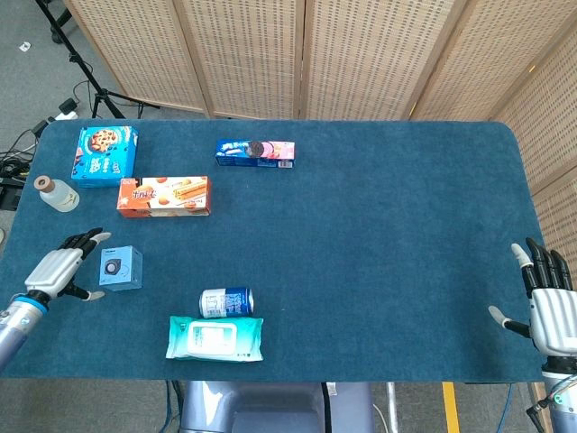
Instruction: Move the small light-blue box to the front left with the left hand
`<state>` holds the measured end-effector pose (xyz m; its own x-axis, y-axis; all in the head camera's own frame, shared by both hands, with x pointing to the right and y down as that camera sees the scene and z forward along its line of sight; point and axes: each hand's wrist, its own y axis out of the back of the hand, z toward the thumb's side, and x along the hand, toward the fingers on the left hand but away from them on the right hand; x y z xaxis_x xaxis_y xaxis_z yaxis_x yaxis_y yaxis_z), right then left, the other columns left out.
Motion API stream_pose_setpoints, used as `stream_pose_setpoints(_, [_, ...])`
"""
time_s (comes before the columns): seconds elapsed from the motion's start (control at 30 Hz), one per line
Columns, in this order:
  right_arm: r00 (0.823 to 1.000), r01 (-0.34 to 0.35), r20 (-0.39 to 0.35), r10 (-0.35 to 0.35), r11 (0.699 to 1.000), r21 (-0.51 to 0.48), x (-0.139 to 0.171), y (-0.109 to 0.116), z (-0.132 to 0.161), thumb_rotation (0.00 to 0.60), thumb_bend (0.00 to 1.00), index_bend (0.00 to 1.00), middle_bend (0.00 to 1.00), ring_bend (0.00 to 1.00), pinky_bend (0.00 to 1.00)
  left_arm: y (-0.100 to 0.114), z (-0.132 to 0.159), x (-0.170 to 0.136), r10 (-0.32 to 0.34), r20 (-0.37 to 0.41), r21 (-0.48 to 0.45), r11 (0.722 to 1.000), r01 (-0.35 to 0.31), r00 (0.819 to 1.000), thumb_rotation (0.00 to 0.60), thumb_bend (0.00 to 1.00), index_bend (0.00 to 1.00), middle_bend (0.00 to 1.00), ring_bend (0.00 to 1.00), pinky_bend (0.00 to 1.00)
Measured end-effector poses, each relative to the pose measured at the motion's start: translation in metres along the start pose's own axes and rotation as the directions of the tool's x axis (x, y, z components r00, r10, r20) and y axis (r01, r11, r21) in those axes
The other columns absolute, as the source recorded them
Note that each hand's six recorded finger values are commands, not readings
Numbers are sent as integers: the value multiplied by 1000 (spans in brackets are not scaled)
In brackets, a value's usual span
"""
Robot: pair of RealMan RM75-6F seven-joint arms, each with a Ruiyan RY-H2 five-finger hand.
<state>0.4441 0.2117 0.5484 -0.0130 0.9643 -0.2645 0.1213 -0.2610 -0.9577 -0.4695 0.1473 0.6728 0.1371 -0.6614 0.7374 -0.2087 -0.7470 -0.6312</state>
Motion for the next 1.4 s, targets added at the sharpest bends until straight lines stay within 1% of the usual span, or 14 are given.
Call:
stream_pose_setpoints(0.07, [1000,2,2,-2,1000,0,0,0,-1,600,0,0,0,0,0,-6,1,8,3,-12,-15,1000,-4,1000,600,0,0,0,0,20])
stream_pose_setpoints(0.13, [1000,3,5,-3,1000,0,-1,0,-2,600,0,0,0,0,0,-10,4,17,10,-18,-26,1000,-10,1000,600,9,51,39,24,92])
stream_pose_setpoints(0.2, [1000,2,7,-2,1000,1,-1,0,-2,600,0,0,0,0,0,-13,11,24,19,-15,-40,999,-19,1000,600,40,242,186,137,203])
stream_pose_setpoints(0.27, [1000,2,7,-2,1000,0,-1,0,-2,600,0,0,0,0,0,-14,13,27,24,-12,-49,999,-24,1000,600,77,393,303,235,257])
stream_pose_setpoints(0.3, [1000,3,7,-3,1000,0,-2,0,-2,600,0,0,0,0,0,-14,13,28,26,-11,-46,999,-27,1000,600,100,455,351,275,276])
stream_pose_setpoints(0.4, [1000,3,9,-3,1000,-2,-2,0,-3,600,0,0,0,0,0,-11,14,26,44,-7,-30,999,-44,999,600,154,553,424,339,312])
stream_pose_setpoints(0.7, [1000,1,9,-1,1000,-2,-1,0,-3,600,0,0,0,0,0,11,18,6,31,31,-61,998,-29,999,600,178,576,446,358,329])
stream_pose_setpoints(0.77, [1000,0,8,0,1000,-1,-1,0,-2,600,0,0,0,0,0,17,19,-2,-3,42,-58,998,5,999,600,182,577,457,370,329])
stream_pose_setpoints(0.87, [1000,-2,6,2,1000,2,-1,-1,-2,600,0,0,0,0,0,21,21,-11,-87,44,-56,994,89,995,600,204,579,465,375,329])
stream_pose_setpoints(0.97, [1000,-1,6,1,1000,3,-1,-1,-1,600,0,0,0,0,0,23,24,-16,-187,39,-85,978,190,982,600,225,582,466,374,329])
stream_pose_setpoints(1.13, [1000,-2,7,2,1000,5,-1,-1,-1,600,0,0,0,0,0,23,29,-19,-325,24,-148,934,325,945,600,238,594,475,376,329])
stream_pose_setpoints(1.27, [1000,-4,8,4,1000,9,-1,-2,-1,600,0,0,0,0,0,20,29,-15,-417,-7,-159,898,411,909,600,248,606,488,379,329])
stream_pose_setpoints(1.37, [1000,-4,11,3,1000,9,-2,-2,-2,600,0,0,0,0,0,12,23,-15,-486,-47,-139,868,476,873,600,272,611,495,383,329])
stream_pose_setpoints(1.4, [1000,-4,13,3,1000,9,-2,-2,-3,600,0,0,0,0,0,10,21,-14,-500,-58,-139,861,489,864,600,268,601,429,341,327])
